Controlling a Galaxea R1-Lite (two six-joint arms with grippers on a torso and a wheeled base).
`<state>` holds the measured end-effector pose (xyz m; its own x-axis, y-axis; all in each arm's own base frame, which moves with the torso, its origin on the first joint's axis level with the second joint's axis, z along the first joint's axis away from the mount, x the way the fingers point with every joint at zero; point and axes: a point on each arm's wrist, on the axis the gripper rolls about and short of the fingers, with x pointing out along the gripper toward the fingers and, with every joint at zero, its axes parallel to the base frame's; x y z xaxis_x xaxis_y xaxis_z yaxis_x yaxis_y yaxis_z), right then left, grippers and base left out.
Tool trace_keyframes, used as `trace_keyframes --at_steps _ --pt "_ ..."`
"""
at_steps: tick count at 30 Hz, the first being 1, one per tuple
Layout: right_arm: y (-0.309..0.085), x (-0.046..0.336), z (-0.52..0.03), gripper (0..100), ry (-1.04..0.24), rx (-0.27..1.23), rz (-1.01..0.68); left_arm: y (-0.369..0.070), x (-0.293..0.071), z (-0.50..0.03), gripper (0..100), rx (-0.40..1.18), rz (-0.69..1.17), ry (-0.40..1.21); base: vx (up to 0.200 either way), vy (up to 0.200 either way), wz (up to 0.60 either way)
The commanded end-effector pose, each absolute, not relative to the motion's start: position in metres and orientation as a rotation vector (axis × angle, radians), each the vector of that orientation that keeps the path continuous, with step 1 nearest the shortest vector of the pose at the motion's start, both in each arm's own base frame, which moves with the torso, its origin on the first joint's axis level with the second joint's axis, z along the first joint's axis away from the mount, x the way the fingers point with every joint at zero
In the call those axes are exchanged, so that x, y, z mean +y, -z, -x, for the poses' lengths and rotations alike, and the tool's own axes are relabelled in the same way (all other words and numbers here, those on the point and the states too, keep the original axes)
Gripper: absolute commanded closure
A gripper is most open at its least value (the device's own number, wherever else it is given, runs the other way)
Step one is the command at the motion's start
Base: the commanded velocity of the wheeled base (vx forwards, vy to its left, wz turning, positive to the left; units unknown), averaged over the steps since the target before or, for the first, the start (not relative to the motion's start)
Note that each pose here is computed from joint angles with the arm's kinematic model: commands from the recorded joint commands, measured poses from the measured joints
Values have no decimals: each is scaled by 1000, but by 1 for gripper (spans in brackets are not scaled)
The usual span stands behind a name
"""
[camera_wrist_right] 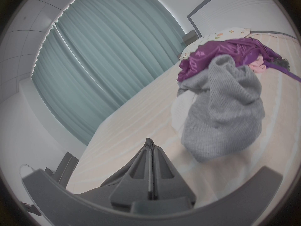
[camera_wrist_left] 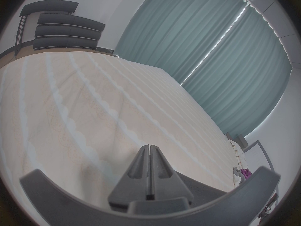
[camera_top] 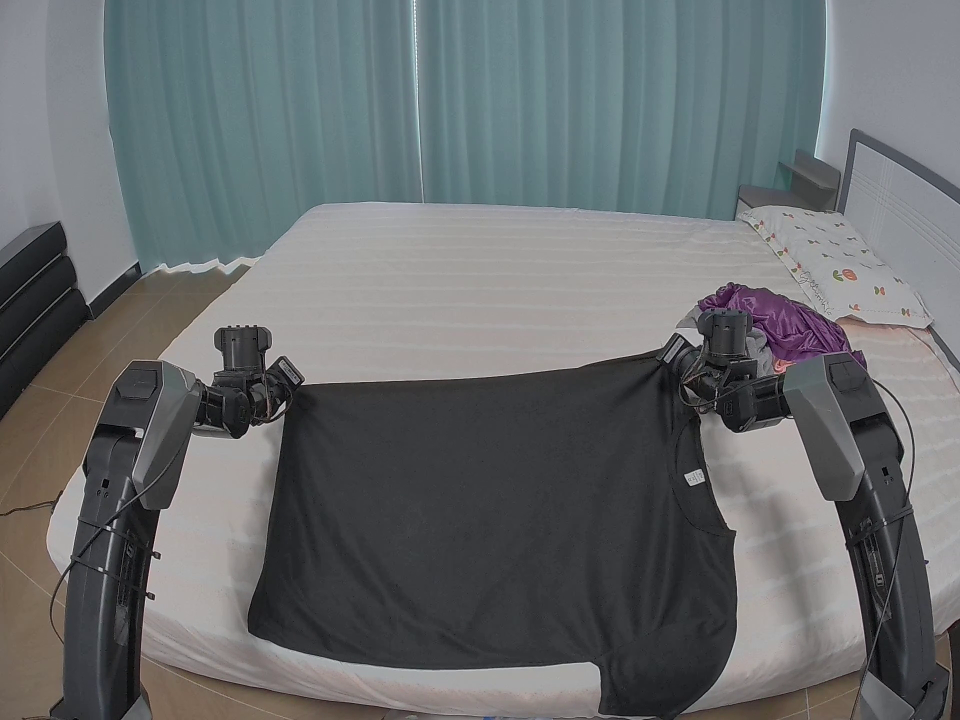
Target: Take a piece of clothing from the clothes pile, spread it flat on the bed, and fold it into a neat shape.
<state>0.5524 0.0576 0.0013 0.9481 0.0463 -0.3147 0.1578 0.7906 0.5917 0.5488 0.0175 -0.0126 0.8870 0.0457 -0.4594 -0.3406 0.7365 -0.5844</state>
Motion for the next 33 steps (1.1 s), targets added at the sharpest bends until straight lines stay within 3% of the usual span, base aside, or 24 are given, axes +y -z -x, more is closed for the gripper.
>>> trace_keyframes --at_steps 1,11,17,28,29,30,31,33 --pt "-30 53 -552 100 49 271 -664 10 15 -549 100 428 715 -211 0 0 0" --pt "-31 46 -553 100 56 257 -656 6 11 -551 100 390 716 -190 0 0 0" --pt "7 47 -554 100 69 317 -621 11 7 -551 100 403 701 -180 0 0 0" --pt "41 51 -553 100 78 366 -615 35 -1 -551 100 439 699 -172 0 0 0" --pt "44 51 -552 0 79 371 -614 37 -1 -551 100 444 698 -174 0 0 0" --pt "44 51 -552 0 79 371 -614 37 -1 -551 100 444 698 -174 0 0 0" --pt "44 51 -552 0 79 371 -614 37 -1 -551 0 444 698 -174 0 0 0" --pt "50 51 -552 0 83 381 -614 41 -1 -551 0 450 699 -180 0 0 0"
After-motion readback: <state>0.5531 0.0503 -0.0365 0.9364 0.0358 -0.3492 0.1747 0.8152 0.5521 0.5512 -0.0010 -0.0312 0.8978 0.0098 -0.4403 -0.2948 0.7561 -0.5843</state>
